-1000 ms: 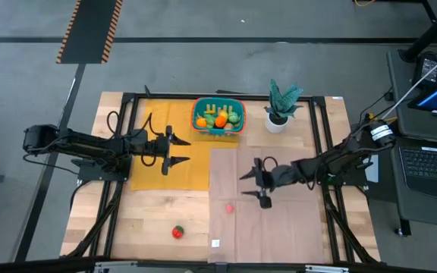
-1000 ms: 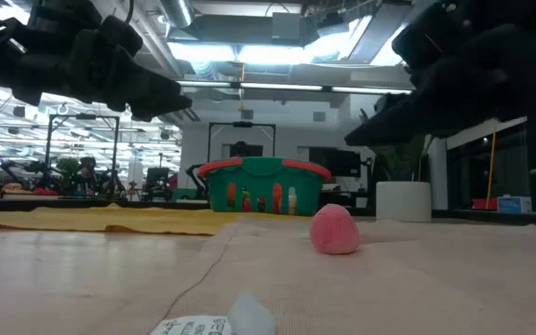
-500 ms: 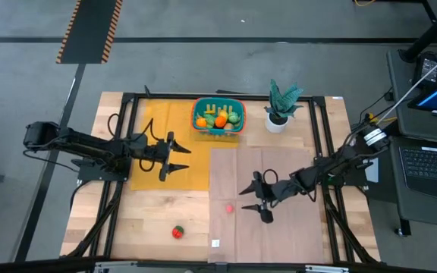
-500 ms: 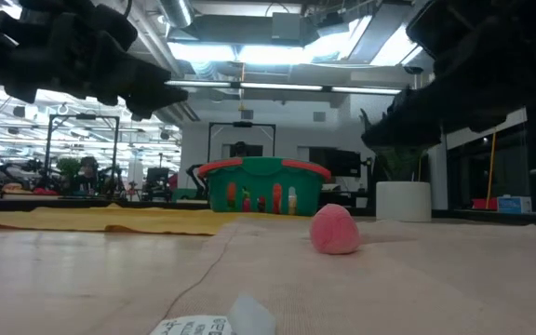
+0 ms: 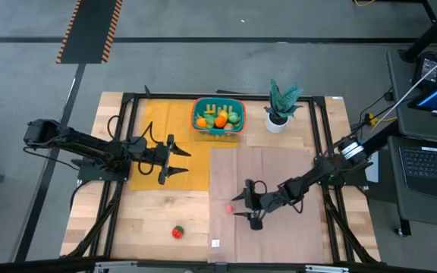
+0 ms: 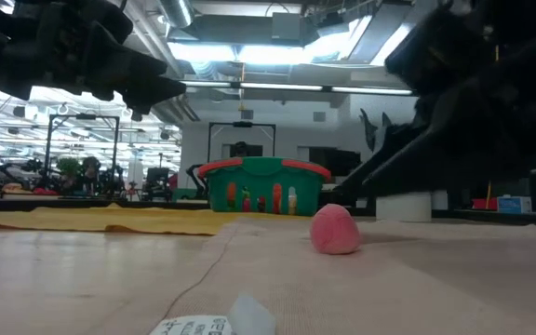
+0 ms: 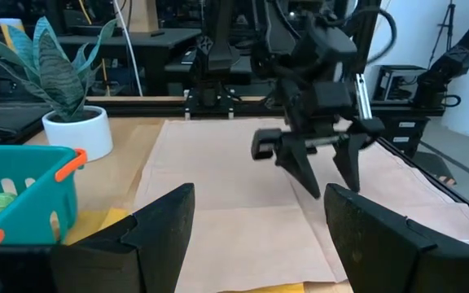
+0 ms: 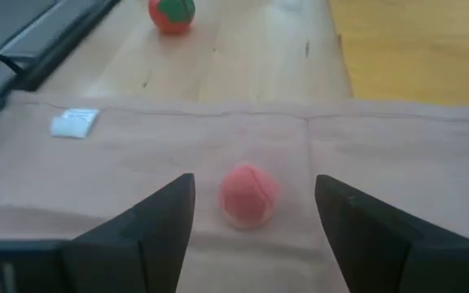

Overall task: Pick and placing Produce into tupperware
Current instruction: Put the pink peach into the blue basket

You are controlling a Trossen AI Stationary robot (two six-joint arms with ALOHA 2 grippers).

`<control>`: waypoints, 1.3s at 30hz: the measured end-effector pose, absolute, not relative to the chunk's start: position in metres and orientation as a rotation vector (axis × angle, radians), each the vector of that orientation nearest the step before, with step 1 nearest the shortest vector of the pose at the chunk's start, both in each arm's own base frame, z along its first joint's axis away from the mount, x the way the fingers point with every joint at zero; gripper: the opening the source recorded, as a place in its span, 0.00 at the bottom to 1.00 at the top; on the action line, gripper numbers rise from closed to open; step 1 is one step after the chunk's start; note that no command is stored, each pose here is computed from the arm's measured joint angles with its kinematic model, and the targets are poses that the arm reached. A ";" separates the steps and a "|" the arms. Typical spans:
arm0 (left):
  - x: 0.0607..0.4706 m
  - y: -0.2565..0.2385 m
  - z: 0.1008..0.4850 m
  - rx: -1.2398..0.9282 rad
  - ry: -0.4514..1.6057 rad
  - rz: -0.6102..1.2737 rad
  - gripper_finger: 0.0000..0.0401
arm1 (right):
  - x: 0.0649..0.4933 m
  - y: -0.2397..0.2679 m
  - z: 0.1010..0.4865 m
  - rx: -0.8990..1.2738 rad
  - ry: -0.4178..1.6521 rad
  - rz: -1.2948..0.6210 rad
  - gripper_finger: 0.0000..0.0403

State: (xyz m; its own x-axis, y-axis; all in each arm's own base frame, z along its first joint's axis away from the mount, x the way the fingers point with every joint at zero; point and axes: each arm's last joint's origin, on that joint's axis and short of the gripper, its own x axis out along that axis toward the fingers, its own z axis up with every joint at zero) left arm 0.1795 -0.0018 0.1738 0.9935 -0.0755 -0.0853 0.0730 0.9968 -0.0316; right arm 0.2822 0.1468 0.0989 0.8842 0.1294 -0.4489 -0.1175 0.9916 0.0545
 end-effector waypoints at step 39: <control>0.179 -0.002 0.173 -0.020 0.098 -0.070 0.66 | 0.299 0.156 0.092 0.043 0.480 0.123 0.63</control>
